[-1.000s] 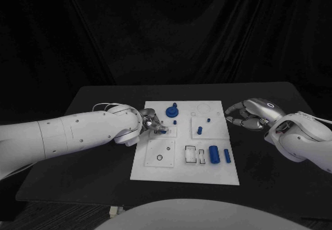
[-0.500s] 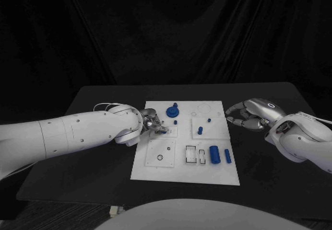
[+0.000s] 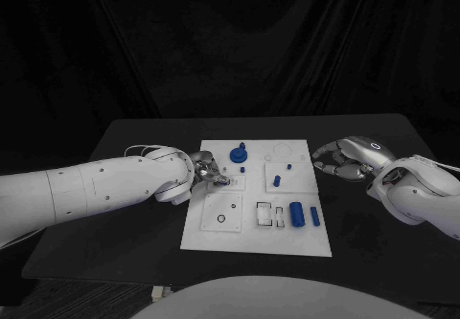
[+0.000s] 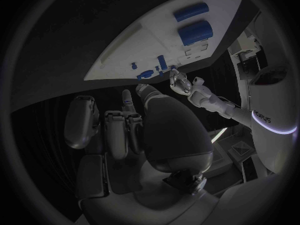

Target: Assemble the parts on the task board

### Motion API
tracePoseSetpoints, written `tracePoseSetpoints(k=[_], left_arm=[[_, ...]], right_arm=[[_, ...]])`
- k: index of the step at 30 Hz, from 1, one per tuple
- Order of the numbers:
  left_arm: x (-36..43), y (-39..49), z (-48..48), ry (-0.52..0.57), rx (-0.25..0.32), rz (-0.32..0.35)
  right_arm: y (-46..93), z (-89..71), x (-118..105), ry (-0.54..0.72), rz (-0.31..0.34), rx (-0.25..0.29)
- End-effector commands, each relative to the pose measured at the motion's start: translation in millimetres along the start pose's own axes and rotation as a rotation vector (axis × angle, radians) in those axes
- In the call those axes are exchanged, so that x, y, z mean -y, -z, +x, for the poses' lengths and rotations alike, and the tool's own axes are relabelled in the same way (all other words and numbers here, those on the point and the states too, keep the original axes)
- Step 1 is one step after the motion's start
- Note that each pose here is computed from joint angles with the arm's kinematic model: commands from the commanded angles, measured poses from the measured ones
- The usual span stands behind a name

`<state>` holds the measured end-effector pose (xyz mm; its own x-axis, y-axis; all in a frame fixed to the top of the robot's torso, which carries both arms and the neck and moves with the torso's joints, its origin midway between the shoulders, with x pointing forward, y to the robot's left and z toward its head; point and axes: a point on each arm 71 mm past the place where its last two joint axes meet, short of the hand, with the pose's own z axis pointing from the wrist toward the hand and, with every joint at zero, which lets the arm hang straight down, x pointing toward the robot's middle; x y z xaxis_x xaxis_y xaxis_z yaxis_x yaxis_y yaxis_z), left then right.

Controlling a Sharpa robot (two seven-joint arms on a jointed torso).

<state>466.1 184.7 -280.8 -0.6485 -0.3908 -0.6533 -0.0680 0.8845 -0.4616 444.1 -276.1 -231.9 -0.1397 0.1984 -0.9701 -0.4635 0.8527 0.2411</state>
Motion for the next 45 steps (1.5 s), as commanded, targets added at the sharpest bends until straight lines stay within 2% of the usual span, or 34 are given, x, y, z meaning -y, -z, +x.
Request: tracePoseSetpoints(k=[1,10,18,27,37,45], left_arm=[[3.3,1.9,-1.9,0.014,0.026,0.023],[8.0,4.5,-9.1,0.013,0.044,0.03],[12.1,1.7,-7.2,-0.004,0.016,0.017],[13.1,-2.8,-4.9,-0.013,0.002,-0.001],[13.4,-4.6,-6.9,-0.063,0.038,0.005],[13.7,-4.9,-5.9,-0.078,0.04,0.008]], right_arm=[[0.9,-0.2,1,0.001,0.006,0.013],[1.2,-0.5,1,0.001,0.008,0.015],[1.0,-0.5,1,0.001,0.008,0.016],[1.2,-0.5,0,0.0,0.007,0.017],[0.6,-0.2,0,0.0,0.005,0.016],[0.5,0.0,0,0.0,0.006,0.014]])
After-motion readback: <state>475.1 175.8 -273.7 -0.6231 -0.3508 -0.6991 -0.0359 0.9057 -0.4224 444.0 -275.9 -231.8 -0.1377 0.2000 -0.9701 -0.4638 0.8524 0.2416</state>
